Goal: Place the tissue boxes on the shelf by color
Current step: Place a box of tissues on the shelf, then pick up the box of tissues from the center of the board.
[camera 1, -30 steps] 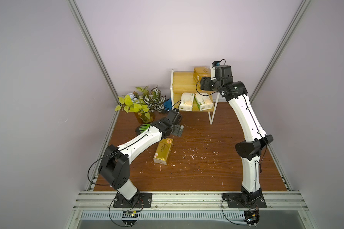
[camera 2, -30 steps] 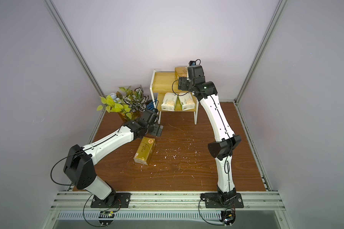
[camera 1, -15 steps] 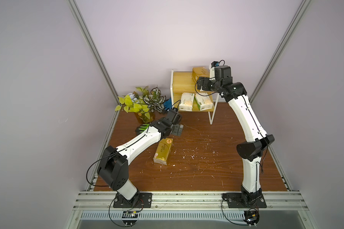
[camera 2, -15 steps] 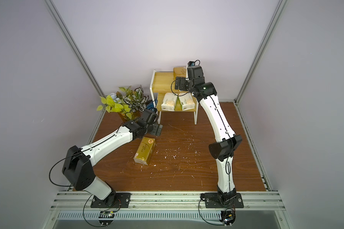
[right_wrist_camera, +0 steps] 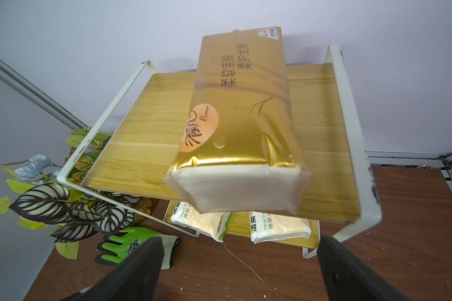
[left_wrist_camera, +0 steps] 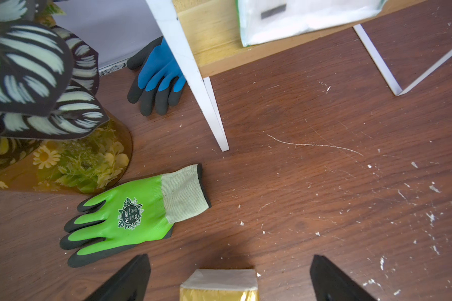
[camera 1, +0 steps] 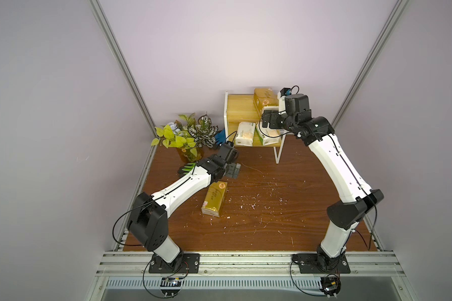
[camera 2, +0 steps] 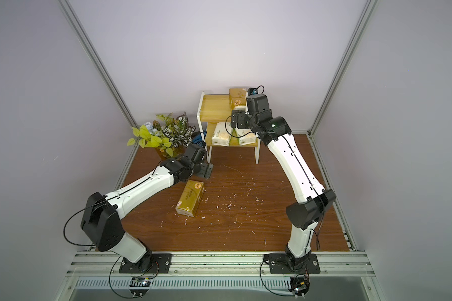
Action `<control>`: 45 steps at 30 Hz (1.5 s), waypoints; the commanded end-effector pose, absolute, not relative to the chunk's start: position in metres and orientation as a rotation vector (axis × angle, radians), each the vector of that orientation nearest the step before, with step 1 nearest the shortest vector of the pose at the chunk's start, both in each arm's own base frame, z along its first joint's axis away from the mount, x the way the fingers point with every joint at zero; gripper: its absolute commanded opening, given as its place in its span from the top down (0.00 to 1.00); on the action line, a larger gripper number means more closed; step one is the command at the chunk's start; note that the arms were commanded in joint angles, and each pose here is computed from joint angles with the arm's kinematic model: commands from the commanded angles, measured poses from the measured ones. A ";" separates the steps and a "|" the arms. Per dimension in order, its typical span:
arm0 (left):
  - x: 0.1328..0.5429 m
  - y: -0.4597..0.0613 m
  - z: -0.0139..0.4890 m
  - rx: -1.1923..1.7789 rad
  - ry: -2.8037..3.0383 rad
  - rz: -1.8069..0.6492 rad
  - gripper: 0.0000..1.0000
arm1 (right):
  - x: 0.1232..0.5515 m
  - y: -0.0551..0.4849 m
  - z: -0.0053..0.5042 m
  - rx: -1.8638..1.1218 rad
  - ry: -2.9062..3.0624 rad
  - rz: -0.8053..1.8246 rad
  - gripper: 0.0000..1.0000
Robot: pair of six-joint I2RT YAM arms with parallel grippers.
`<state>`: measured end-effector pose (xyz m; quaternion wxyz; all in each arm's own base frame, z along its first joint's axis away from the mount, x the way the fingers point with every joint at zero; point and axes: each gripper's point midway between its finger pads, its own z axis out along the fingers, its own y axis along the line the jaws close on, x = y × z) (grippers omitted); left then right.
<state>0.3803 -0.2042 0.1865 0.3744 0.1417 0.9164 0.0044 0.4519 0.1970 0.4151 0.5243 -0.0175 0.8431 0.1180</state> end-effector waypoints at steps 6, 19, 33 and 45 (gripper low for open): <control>0.315 -0.167 0.152 0.366 2.537 0.008 0.00 | 0.417 0.165 0.414 0.082 1.904 0.309 0.01; 0.237 -0.166 0.107 0.255 2.775 -0.228 0.00 | 0.421 0.175 0.374 0.037 1.981 0.305 0.01; 0.219 -0.147 0.076 0.240 2.844 -0.091 0.00 | 0.417 0.178 0.362 0.029 1.988 0.340 0.00; 0.254 -0.151 0.137 0.241 2.643 0.022 0.00 | 0.412 0.182 0.350 0.016 2.006 0.378 0.00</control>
